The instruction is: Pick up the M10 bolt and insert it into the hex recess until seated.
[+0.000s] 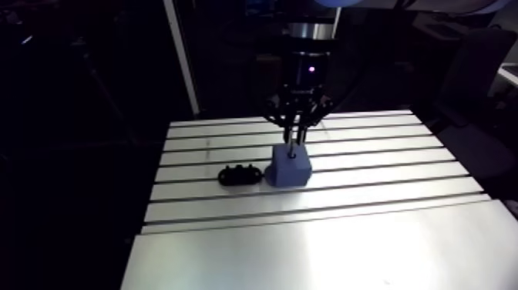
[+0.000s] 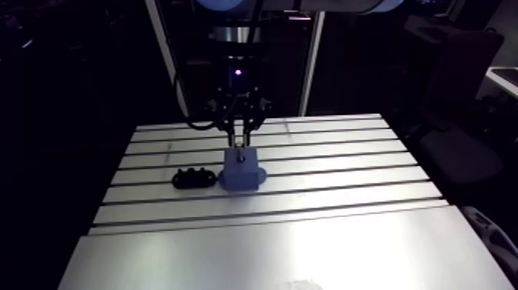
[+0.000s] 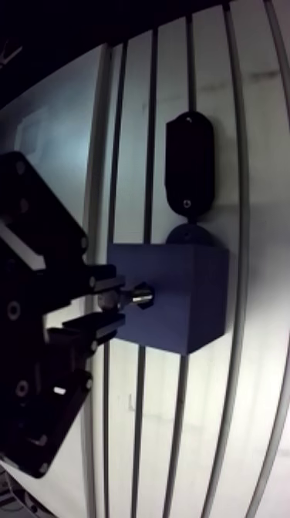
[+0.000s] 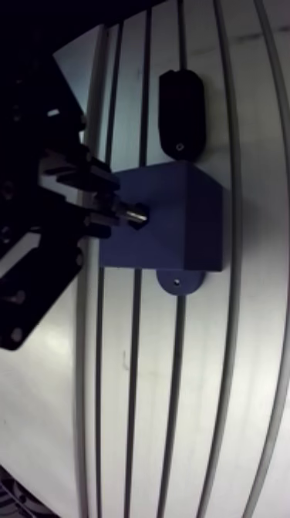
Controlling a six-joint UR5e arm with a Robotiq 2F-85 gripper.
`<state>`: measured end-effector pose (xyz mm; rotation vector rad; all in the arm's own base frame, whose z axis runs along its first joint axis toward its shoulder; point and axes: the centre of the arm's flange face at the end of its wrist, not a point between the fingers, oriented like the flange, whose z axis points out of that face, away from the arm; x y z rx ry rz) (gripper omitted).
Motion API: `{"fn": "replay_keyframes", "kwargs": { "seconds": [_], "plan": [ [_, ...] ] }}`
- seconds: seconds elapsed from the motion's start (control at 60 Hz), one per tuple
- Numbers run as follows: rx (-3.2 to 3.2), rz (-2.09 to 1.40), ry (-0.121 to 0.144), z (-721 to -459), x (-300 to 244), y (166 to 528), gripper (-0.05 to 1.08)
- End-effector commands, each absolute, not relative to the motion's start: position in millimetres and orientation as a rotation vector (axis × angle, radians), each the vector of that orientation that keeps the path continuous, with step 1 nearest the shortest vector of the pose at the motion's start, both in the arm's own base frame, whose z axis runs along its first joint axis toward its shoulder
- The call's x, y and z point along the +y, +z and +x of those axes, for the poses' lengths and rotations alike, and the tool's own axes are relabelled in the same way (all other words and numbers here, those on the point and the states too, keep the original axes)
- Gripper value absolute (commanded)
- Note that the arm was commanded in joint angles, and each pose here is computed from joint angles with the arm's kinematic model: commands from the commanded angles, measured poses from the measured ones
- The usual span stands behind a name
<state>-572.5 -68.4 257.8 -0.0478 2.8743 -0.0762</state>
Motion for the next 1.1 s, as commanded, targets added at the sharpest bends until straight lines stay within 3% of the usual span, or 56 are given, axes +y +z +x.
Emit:
{"fn": "replay_keyframes", "kwargs": {
  "seconds": [0.017,1.1],
  "plan": [
    [2.874,-0.049,-0.074,-574.0,-67.6,257.0,0.85],
    [2.872,-0.044,-0.077,-572.1,-66.2,250.5,0.85]
  ]
}}
